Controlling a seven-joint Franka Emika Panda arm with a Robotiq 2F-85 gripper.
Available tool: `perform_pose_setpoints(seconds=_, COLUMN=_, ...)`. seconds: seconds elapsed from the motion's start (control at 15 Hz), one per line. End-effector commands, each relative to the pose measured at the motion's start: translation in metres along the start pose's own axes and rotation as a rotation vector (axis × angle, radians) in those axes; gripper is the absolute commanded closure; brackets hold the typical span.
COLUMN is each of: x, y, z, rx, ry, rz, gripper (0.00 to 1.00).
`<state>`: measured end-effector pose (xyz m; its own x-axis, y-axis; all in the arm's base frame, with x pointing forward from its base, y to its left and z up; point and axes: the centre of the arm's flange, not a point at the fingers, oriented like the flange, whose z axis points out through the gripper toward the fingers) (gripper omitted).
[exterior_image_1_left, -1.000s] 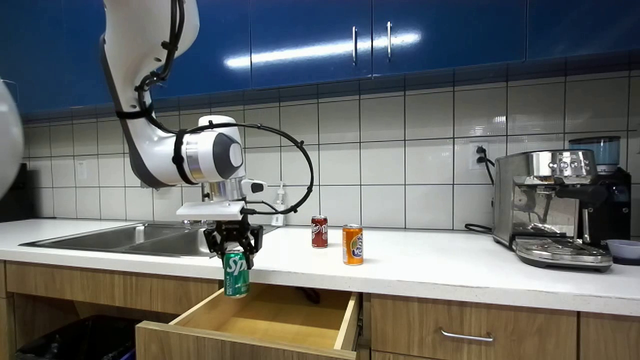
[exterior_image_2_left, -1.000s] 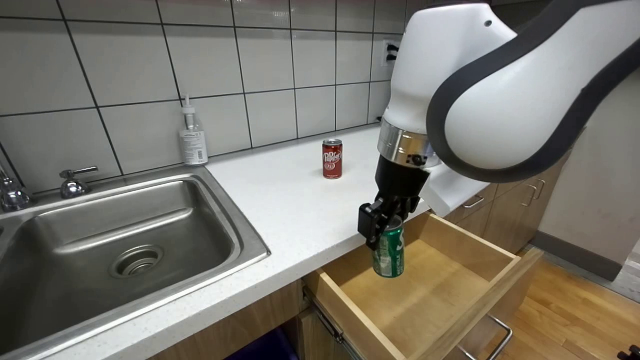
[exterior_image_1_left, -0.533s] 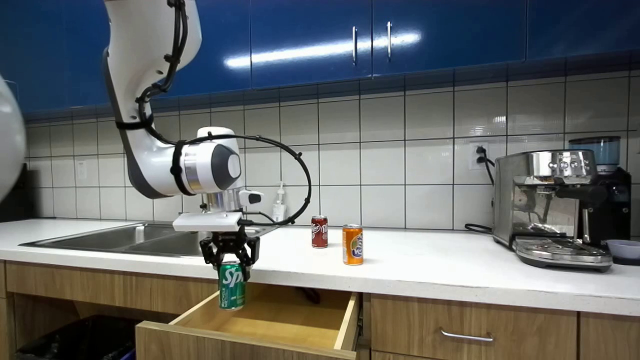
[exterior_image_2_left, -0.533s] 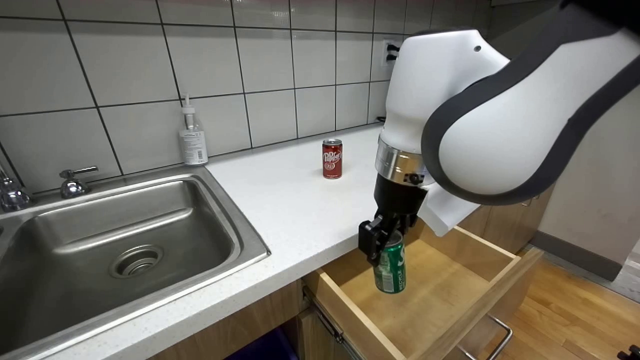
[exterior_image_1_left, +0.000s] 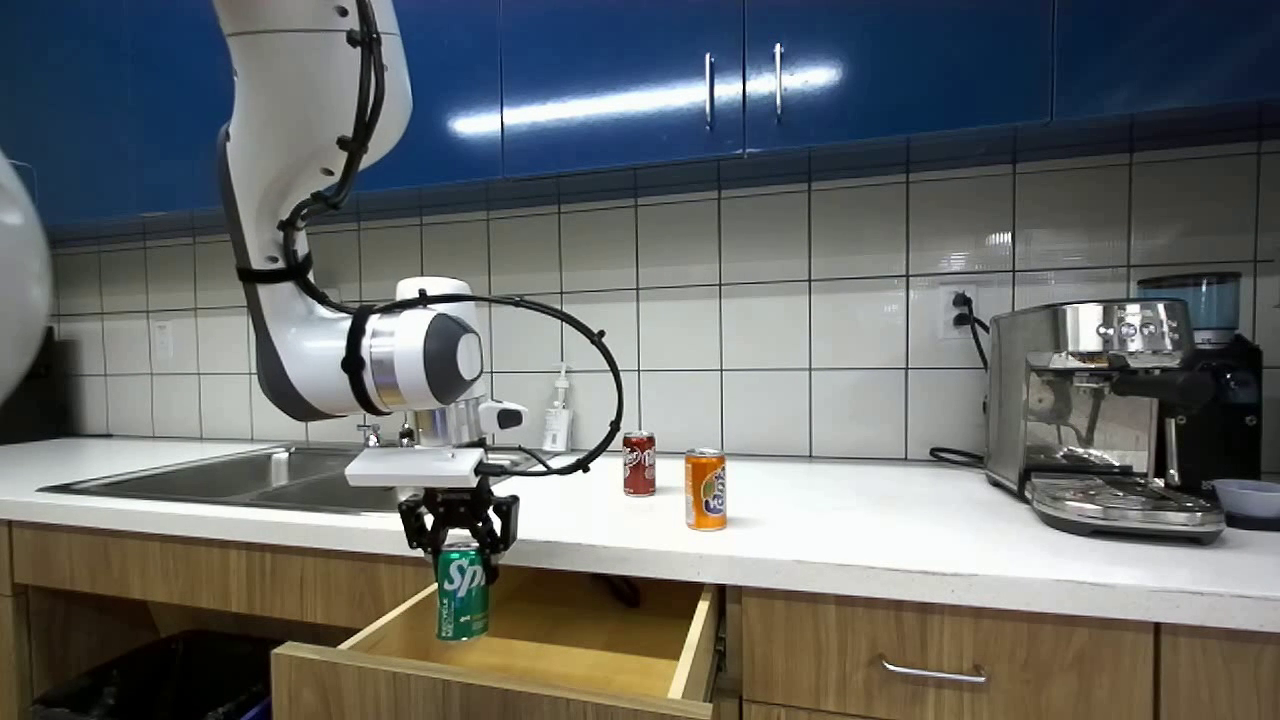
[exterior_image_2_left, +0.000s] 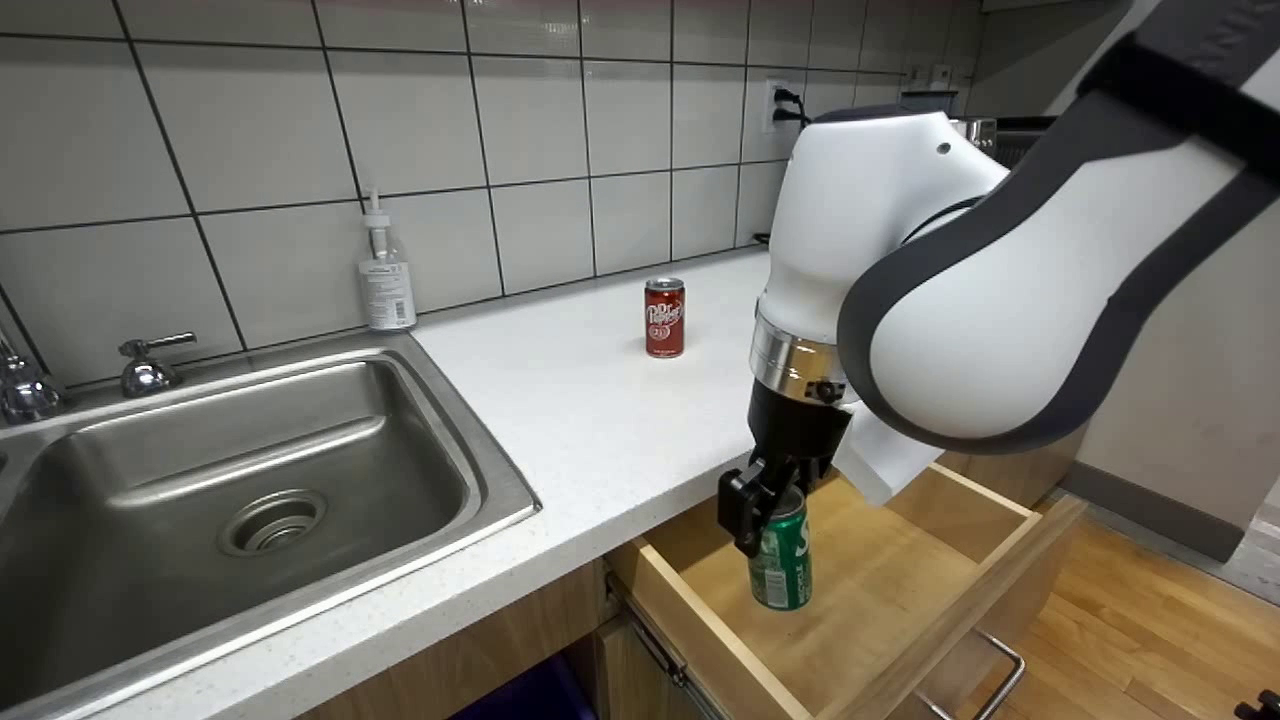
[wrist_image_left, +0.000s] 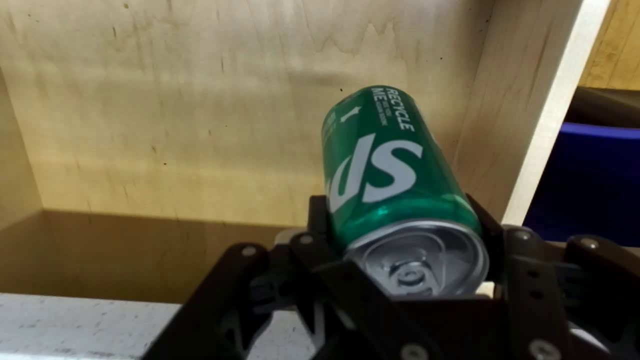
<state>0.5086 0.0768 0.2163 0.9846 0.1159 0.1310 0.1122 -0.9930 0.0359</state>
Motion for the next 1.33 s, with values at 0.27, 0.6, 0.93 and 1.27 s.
perform_pose_setpoints(seconds=0.27, x=0.002, y=-0.003, z=0.017, rx=0.002, ry=0.052, rz=-0.022, gripper=0.62)
perform_pose_setpoints(seconds=0.6, x=0.0, y=-0.006, z=0.03, rx=0.009, ry=0.06, rz=-0.022, gripper=0.62)
perform_pose_setpoints(seconds=0.93, x=-0.004, y=-0.008, z=0.039, rx=0.005, ry=0.069, rz=-0.024, gripper=0.62)
perform_pose_setpoints(seconds=1.27, x=-0.004, y=-0.006, z=0.044, rx=-0.017, ry=0.088, rz=-0.023, gripper=0.62)
